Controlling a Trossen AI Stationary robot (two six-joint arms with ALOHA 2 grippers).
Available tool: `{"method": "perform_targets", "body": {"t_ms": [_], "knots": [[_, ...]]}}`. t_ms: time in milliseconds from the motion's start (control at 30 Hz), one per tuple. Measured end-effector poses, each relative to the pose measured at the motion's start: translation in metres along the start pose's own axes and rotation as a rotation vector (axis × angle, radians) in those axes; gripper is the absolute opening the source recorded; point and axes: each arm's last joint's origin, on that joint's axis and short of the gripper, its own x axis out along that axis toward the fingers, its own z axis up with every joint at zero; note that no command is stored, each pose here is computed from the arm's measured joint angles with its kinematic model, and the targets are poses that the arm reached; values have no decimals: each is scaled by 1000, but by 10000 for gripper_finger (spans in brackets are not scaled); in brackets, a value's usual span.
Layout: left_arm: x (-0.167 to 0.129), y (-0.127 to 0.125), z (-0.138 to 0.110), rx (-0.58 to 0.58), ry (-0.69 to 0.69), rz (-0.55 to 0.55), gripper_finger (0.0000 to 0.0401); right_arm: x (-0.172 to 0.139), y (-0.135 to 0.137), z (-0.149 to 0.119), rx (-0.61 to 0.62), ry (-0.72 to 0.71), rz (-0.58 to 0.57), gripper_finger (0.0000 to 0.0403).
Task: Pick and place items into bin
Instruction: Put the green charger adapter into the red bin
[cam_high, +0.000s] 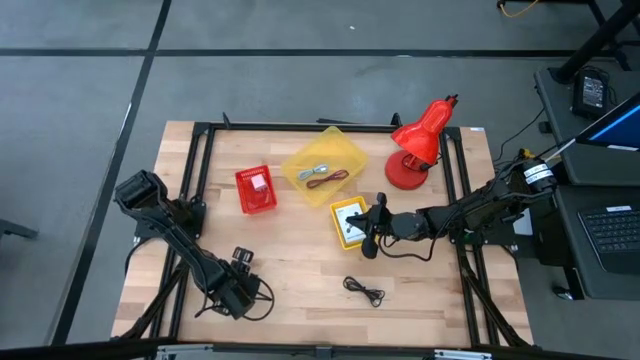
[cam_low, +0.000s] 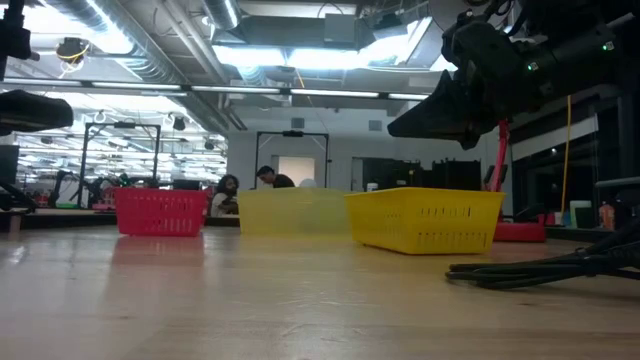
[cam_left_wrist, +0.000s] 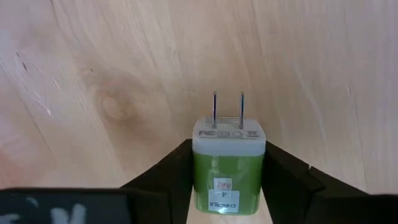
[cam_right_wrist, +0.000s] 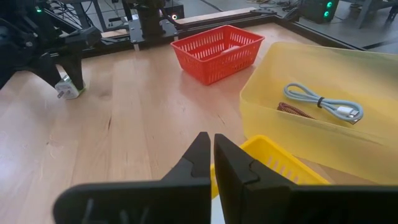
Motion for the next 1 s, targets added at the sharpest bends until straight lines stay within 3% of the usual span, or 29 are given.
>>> {"method": "perform_targets", "body": {"t_ms": [333,533,1000], "knots": [[-1,0,-1,12,1,1,146,0,0,0,5,0,0,5],[-20,6,-5,9,-44,-4,145,0,0,0,7,0,0,5],[-95,34,-16,93,-560,19,145,0,0,0,4,0,0,5]]}}
